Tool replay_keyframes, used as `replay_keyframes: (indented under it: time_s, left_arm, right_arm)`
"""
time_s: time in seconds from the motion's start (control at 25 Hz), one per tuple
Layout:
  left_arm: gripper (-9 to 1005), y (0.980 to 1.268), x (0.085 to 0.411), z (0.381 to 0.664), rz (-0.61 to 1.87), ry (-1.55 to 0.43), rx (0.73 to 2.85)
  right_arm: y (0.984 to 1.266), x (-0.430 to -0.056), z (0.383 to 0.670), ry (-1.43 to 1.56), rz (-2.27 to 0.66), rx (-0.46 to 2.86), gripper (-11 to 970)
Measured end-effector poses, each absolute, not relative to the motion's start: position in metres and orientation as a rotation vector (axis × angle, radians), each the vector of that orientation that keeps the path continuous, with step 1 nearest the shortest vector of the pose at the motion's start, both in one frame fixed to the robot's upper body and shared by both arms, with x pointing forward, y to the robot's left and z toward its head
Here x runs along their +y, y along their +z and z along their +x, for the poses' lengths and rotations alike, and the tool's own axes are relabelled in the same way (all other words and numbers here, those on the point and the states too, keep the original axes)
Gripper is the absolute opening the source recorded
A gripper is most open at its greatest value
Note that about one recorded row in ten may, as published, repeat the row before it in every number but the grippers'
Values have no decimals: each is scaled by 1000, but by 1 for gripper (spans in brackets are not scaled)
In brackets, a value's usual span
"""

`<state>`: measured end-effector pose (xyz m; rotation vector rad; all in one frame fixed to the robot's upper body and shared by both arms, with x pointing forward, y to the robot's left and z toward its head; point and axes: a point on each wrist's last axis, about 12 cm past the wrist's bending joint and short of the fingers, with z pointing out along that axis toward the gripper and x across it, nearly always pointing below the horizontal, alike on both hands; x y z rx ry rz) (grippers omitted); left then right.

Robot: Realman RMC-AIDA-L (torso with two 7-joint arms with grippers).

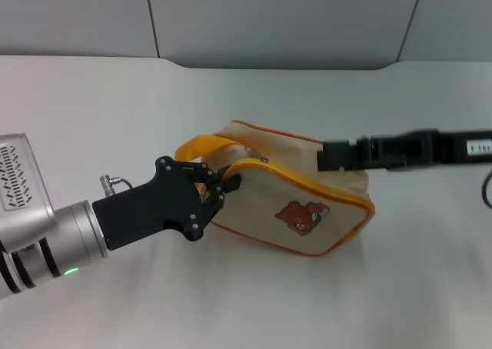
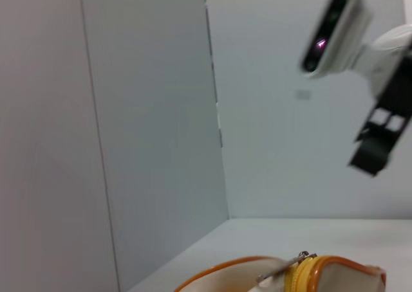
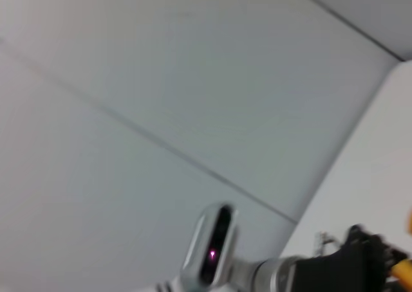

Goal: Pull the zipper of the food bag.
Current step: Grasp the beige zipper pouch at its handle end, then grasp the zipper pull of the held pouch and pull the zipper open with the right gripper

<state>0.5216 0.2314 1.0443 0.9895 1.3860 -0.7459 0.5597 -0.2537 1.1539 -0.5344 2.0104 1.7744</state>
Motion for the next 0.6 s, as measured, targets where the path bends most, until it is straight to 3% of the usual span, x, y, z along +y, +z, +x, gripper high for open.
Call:
replay_keyframes:
  time_s: [0.6]
  left_arm:
    - [61, 1055, 225, 523, 1025, -741, 1273]
  right_arm:
    - [1158, -225, 602, 1674, -313, 2313, 728]
